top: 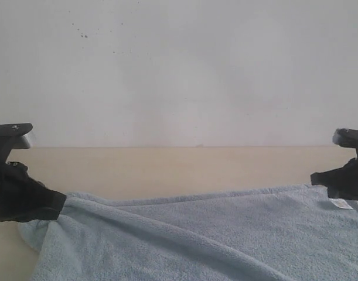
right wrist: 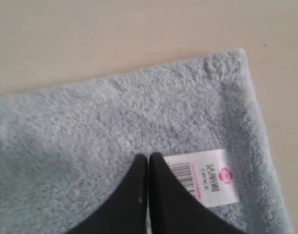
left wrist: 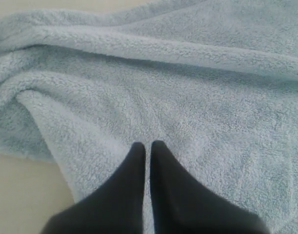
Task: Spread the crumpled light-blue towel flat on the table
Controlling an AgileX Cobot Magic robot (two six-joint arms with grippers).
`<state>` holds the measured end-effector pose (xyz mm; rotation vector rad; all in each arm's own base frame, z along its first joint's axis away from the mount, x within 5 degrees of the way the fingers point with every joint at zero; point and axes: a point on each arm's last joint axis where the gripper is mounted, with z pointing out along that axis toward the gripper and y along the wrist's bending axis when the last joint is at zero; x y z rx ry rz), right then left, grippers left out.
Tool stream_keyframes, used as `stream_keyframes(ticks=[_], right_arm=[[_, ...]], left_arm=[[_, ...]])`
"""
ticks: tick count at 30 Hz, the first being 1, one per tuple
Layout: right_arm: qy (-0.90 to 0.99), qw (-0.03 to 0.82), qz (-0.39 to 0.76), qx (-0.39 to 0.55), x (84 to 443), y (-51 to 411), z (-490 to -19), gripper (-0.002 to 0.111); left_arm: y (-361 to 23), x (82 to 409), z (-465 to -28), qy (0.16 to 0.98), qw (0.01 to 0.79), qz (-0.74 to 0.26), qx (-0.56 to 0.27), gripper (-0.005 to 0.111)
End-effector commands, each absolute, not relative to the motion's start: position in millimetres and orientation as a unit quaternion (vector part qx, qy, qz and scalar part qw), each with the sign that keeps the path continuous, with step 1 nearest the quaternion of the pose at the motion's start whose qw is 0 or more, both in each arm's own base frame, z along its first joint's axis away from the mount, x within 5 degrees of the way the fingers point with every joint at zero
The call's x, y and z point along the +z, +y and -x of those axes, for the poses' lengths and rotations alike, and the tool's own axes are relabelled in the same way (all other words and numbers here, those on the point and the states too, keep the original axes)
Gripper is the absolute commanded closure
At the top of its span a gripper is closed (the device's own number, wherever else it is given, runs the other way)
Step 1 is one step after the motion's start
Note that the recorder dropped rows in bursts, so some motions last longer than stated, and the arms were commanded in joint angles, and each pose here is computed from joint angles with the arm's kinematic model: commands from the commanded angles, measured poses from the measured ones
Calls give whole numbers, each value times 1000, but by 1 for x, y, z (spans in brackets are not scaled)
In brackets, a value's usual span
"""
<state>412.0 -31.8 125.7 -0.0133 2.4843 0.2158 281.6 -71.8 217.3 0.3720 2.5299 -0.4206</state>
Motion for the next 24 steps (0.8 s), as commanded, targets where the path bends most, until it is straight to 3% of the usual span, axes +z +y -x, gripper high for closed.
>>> stream_keyframes(ticks=[1, 12, 19, 24], right_arm=[[948, 315, 5, 48, 106, -39, -416, 109], [941, 336, -4, -25, 93, -53, -421, 109], [957, 290, 15, -18, 55, -51, -416, 109], [955, 293, 5, -42, 47, -58, -416, 109]], left_arm=[[-74, 220, -281, 931, 286, -163, -160, 103], [-74, 220, -281, 931, 287, -160, -162, 103], [-75, 219, -280, 931, 282, -166, -162, 103], [-75, 219, -279, 930, 278, -177, -162, 103]])
